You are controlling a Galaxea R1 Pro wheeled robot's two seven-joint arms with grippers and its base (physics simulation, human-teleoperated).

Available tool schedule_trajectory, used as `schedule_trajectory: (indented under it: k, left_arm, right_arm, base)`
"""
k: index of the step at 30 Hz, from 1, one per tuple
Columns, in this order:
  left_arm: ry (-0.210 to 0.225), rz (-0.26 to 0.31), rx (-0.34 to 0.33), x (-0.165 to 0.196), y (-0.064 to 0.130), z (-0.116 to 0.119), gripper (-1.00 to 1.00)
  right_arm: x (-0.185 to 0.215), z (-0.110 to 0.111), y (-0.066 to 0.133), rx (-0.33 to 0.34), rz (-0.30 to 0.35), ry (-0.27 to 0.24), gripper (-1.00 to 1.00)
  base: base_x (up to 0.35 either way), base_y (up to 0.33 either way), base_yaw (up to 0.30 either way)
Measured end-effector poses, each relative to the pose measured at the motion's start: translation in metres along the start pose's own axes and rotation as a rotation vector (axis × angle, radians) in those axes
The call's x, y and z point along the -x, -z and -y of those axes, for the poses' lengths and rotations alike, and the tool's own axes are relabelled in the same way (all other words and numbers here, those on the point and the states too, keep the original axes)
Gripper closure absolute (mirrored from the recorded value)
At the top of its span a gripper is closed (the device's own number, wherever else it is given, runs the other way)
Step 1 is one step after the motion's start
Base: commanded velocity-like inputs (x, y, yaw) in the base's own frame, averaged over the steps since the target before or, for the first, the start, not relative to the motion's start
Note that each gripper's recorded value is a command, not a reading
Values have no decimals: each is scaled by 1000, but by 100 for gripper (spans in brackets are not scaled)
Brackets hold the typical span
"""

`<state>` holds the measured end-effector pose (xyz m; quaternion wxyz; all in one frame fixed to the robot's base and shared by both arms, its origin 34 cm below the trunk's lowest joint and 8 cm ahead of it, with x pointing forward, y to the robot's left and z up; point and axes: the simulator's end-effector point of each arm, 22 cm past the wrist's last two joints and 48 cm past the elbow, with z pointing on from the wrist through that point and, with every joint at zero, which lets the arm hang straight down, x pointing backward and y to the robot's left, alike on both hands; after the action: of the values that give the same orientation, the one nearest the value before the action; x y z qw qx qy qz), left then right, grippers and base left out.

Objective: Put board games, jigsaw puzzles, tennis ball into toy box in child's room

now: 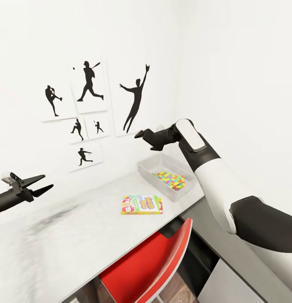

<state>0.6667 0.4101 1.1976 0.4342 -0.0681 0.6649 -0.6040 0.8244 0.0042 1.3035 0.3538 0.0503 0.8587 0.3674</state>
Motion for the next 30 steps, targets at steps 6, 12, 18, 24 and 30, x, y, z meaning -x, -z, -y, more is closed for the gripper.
schedule_trajectory:
  k: [6,12,18,24,30]
  left_arm:
    - [-5,2,-5,1,0,4,-100]
    - [-6,2,-6,1,0,5,-100]
    - [-6,2,-8,1,0,5,-100]
    - [-6,2,-8,1,0,5,-100]
    - [-5,2,-9,1,-1,5,-100]
  right_arm:
    - [1,-4,4,2,4,6,-100]
    - [1,-5,5,2,4,8,-100]
    - [1,-5,5,2,3,9,-100]
    - [1,-5,5,2,3,9,-100]
    - [1,-5,5,2,4,8,-100]
  base:
    - [0,0,89]
    - [0,0,23]
    - [0,0,24]
    - [0,0,175]
    - [0,0,256]
